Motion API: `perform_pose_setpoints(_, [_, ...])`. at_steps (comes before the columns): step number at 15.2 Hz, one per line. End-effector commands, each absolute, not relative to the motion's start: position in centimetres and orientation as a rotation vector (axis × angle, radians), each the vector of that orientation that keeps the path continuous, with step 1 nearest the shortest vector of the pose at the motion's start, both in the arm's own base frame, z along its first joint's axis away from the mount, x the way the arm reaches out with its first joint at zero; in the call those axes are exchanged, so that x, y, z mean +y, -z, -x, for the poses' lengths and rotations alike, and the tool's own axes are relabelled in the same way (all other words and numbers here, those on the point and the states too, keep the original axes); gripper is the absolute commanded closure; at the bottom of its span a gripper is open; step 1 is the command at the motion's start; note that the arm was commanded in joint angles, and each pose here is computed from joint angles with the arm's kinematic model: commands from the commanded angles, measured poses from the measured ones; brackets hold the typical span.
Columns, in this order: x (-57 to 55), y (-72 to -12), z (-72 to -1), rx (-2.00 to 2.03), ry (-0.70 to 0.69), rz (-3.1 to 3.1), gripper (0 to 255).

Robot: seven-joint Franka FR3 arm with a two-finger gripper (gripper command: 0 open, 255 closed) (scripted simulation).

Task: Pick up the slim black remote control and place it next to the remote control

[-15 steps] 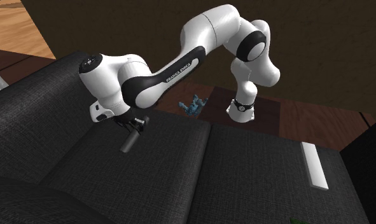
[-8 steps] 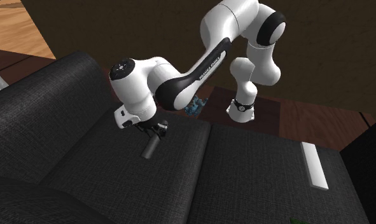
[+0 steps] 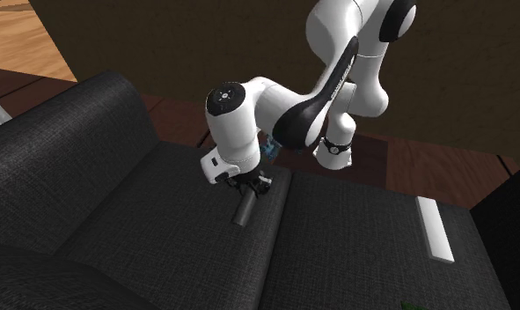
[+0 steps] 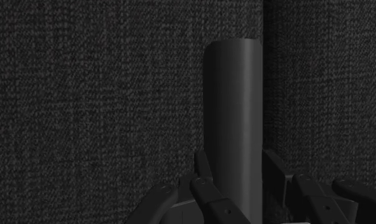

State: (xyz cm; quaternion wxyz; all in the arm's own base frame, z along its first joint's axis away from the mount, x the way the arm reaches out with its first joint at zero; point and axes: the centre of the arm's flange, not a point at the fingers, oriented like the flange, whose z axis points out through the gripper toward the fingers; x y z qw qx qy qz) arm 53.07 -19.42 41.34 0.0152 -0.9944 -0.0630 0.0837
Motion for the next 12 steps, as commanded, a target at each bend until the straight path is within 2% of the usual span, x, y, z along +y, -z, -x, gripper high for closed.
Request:
perform_pose_setpoints(1, [-16.8, -41.1, -52.8, -0.194, -0.261, 3.095, 255])
perform_pose_setpoints(12, [-2.5, -41.4, -50.3, -0.194, -0.261, 3.095, 255])
